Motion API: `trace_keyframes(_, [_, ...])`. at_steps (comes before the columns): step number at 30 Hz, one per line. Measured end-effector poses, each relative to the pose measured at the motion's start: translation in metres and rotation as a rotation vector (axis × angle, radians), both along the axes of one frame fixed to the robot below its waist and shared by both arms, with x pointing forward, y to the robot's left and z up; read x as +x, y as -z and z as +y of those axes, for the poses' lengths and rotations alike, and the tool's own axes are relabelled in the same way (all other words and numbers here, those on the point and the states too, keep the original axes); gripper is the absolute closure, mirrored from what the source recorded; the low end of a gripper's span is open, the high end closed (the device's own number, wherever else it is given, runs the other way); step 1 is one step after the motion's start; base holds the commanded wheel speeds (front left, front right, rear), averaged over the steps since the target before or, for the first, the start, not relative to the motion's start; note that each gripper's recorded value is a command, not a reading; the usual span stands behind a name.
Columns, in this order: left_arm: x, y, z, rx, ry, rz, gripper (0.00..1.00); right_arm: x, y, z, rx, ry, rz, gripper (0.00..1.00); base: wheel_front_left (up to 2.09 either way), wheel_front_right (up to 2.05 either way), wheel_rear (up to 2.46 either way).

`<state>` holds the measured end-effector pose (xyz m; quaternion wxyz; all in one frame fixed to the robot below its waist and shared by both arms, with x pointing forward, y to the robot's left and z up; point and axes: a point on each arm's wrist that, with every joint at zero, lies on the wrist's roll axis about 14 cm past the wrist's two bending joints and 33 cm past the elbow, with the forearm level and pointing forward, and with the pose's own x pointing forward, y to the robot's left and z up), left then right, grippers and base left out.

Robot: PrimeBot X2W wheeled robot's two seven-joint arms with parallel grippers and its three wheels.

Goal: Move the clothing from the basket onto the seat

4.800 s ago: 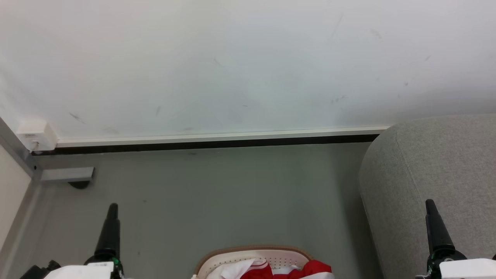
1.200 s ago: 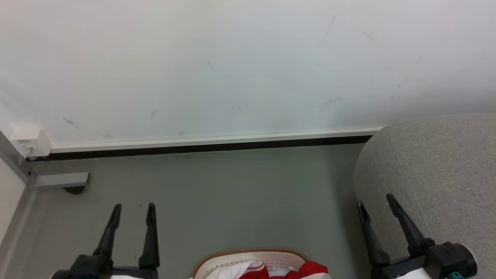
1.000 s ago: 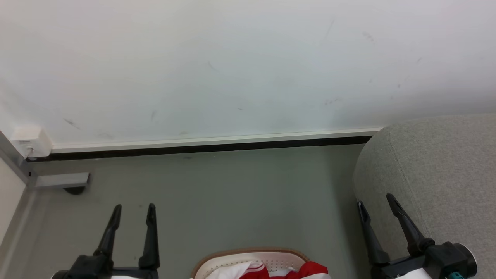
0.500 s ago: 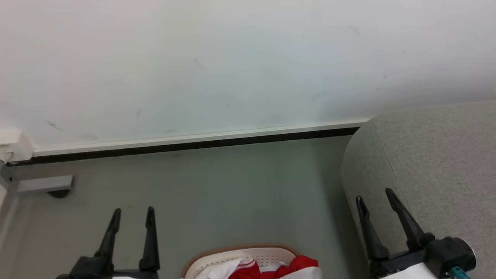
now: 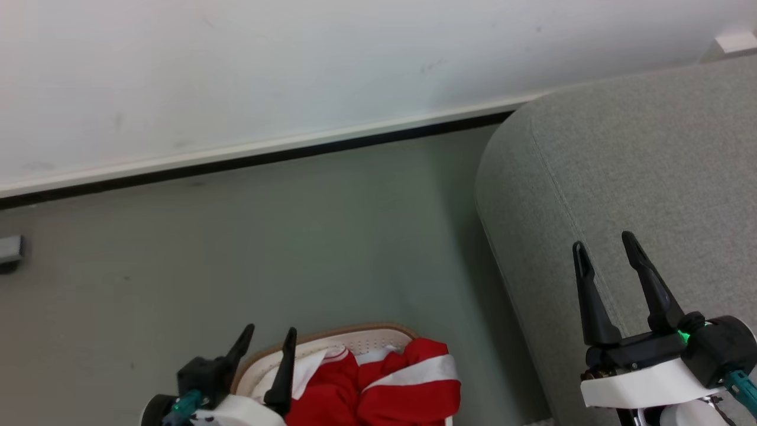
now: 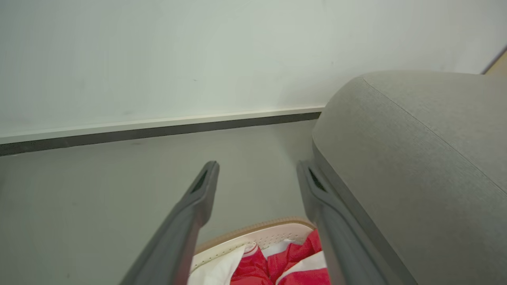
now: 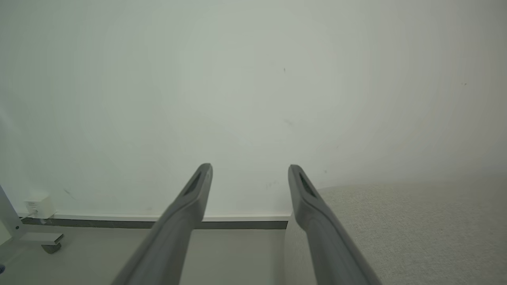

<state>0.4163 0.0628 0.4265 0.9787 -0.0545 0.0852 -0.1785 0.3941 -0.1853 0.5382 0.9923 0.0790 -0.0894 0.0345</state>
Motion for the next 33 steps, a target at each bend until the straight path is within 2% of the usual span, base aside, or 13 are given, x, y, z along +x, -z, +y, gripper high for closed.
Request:
trace_keyframes(5, [-0.003,0.065,-0.033,0.045,0.138,0.232,0.0,0.013,0.004,-0.011,-0.003,0.035,0.007,0.0,0.0,0.0,0.0])
trace_keyframes(10, [-0.008,0.123,-0.048,0.124,0.238,0.426,0.0,0.024,0.013,-0.03,-0.022,0.088,0.028,0.0,0.0,0.0,0.0])
trace_keyframes(19, [-0.037,0.224,-0.035,0.308,0.359,0.766,0.0,0.039,0.035,-0.06,-0.054,0.171,0.084,0.0,0.0,0.0,0.0])
trace_keyframes(26, [-0.045,0.279,-0.027,0.466,0.483,0.895,0.0,0.045,0.061,-0.078,-0.064,0.219,0.152,0.0,0.0,0.0,0.0])
trace_keyframes(33, [-0.06,0.321,-0.031,0.57,0.616,0.982,0.0,0.052,0.091,-0.085,-0.065,0.235,0.223,0.0,0.0,0.0,0.0])
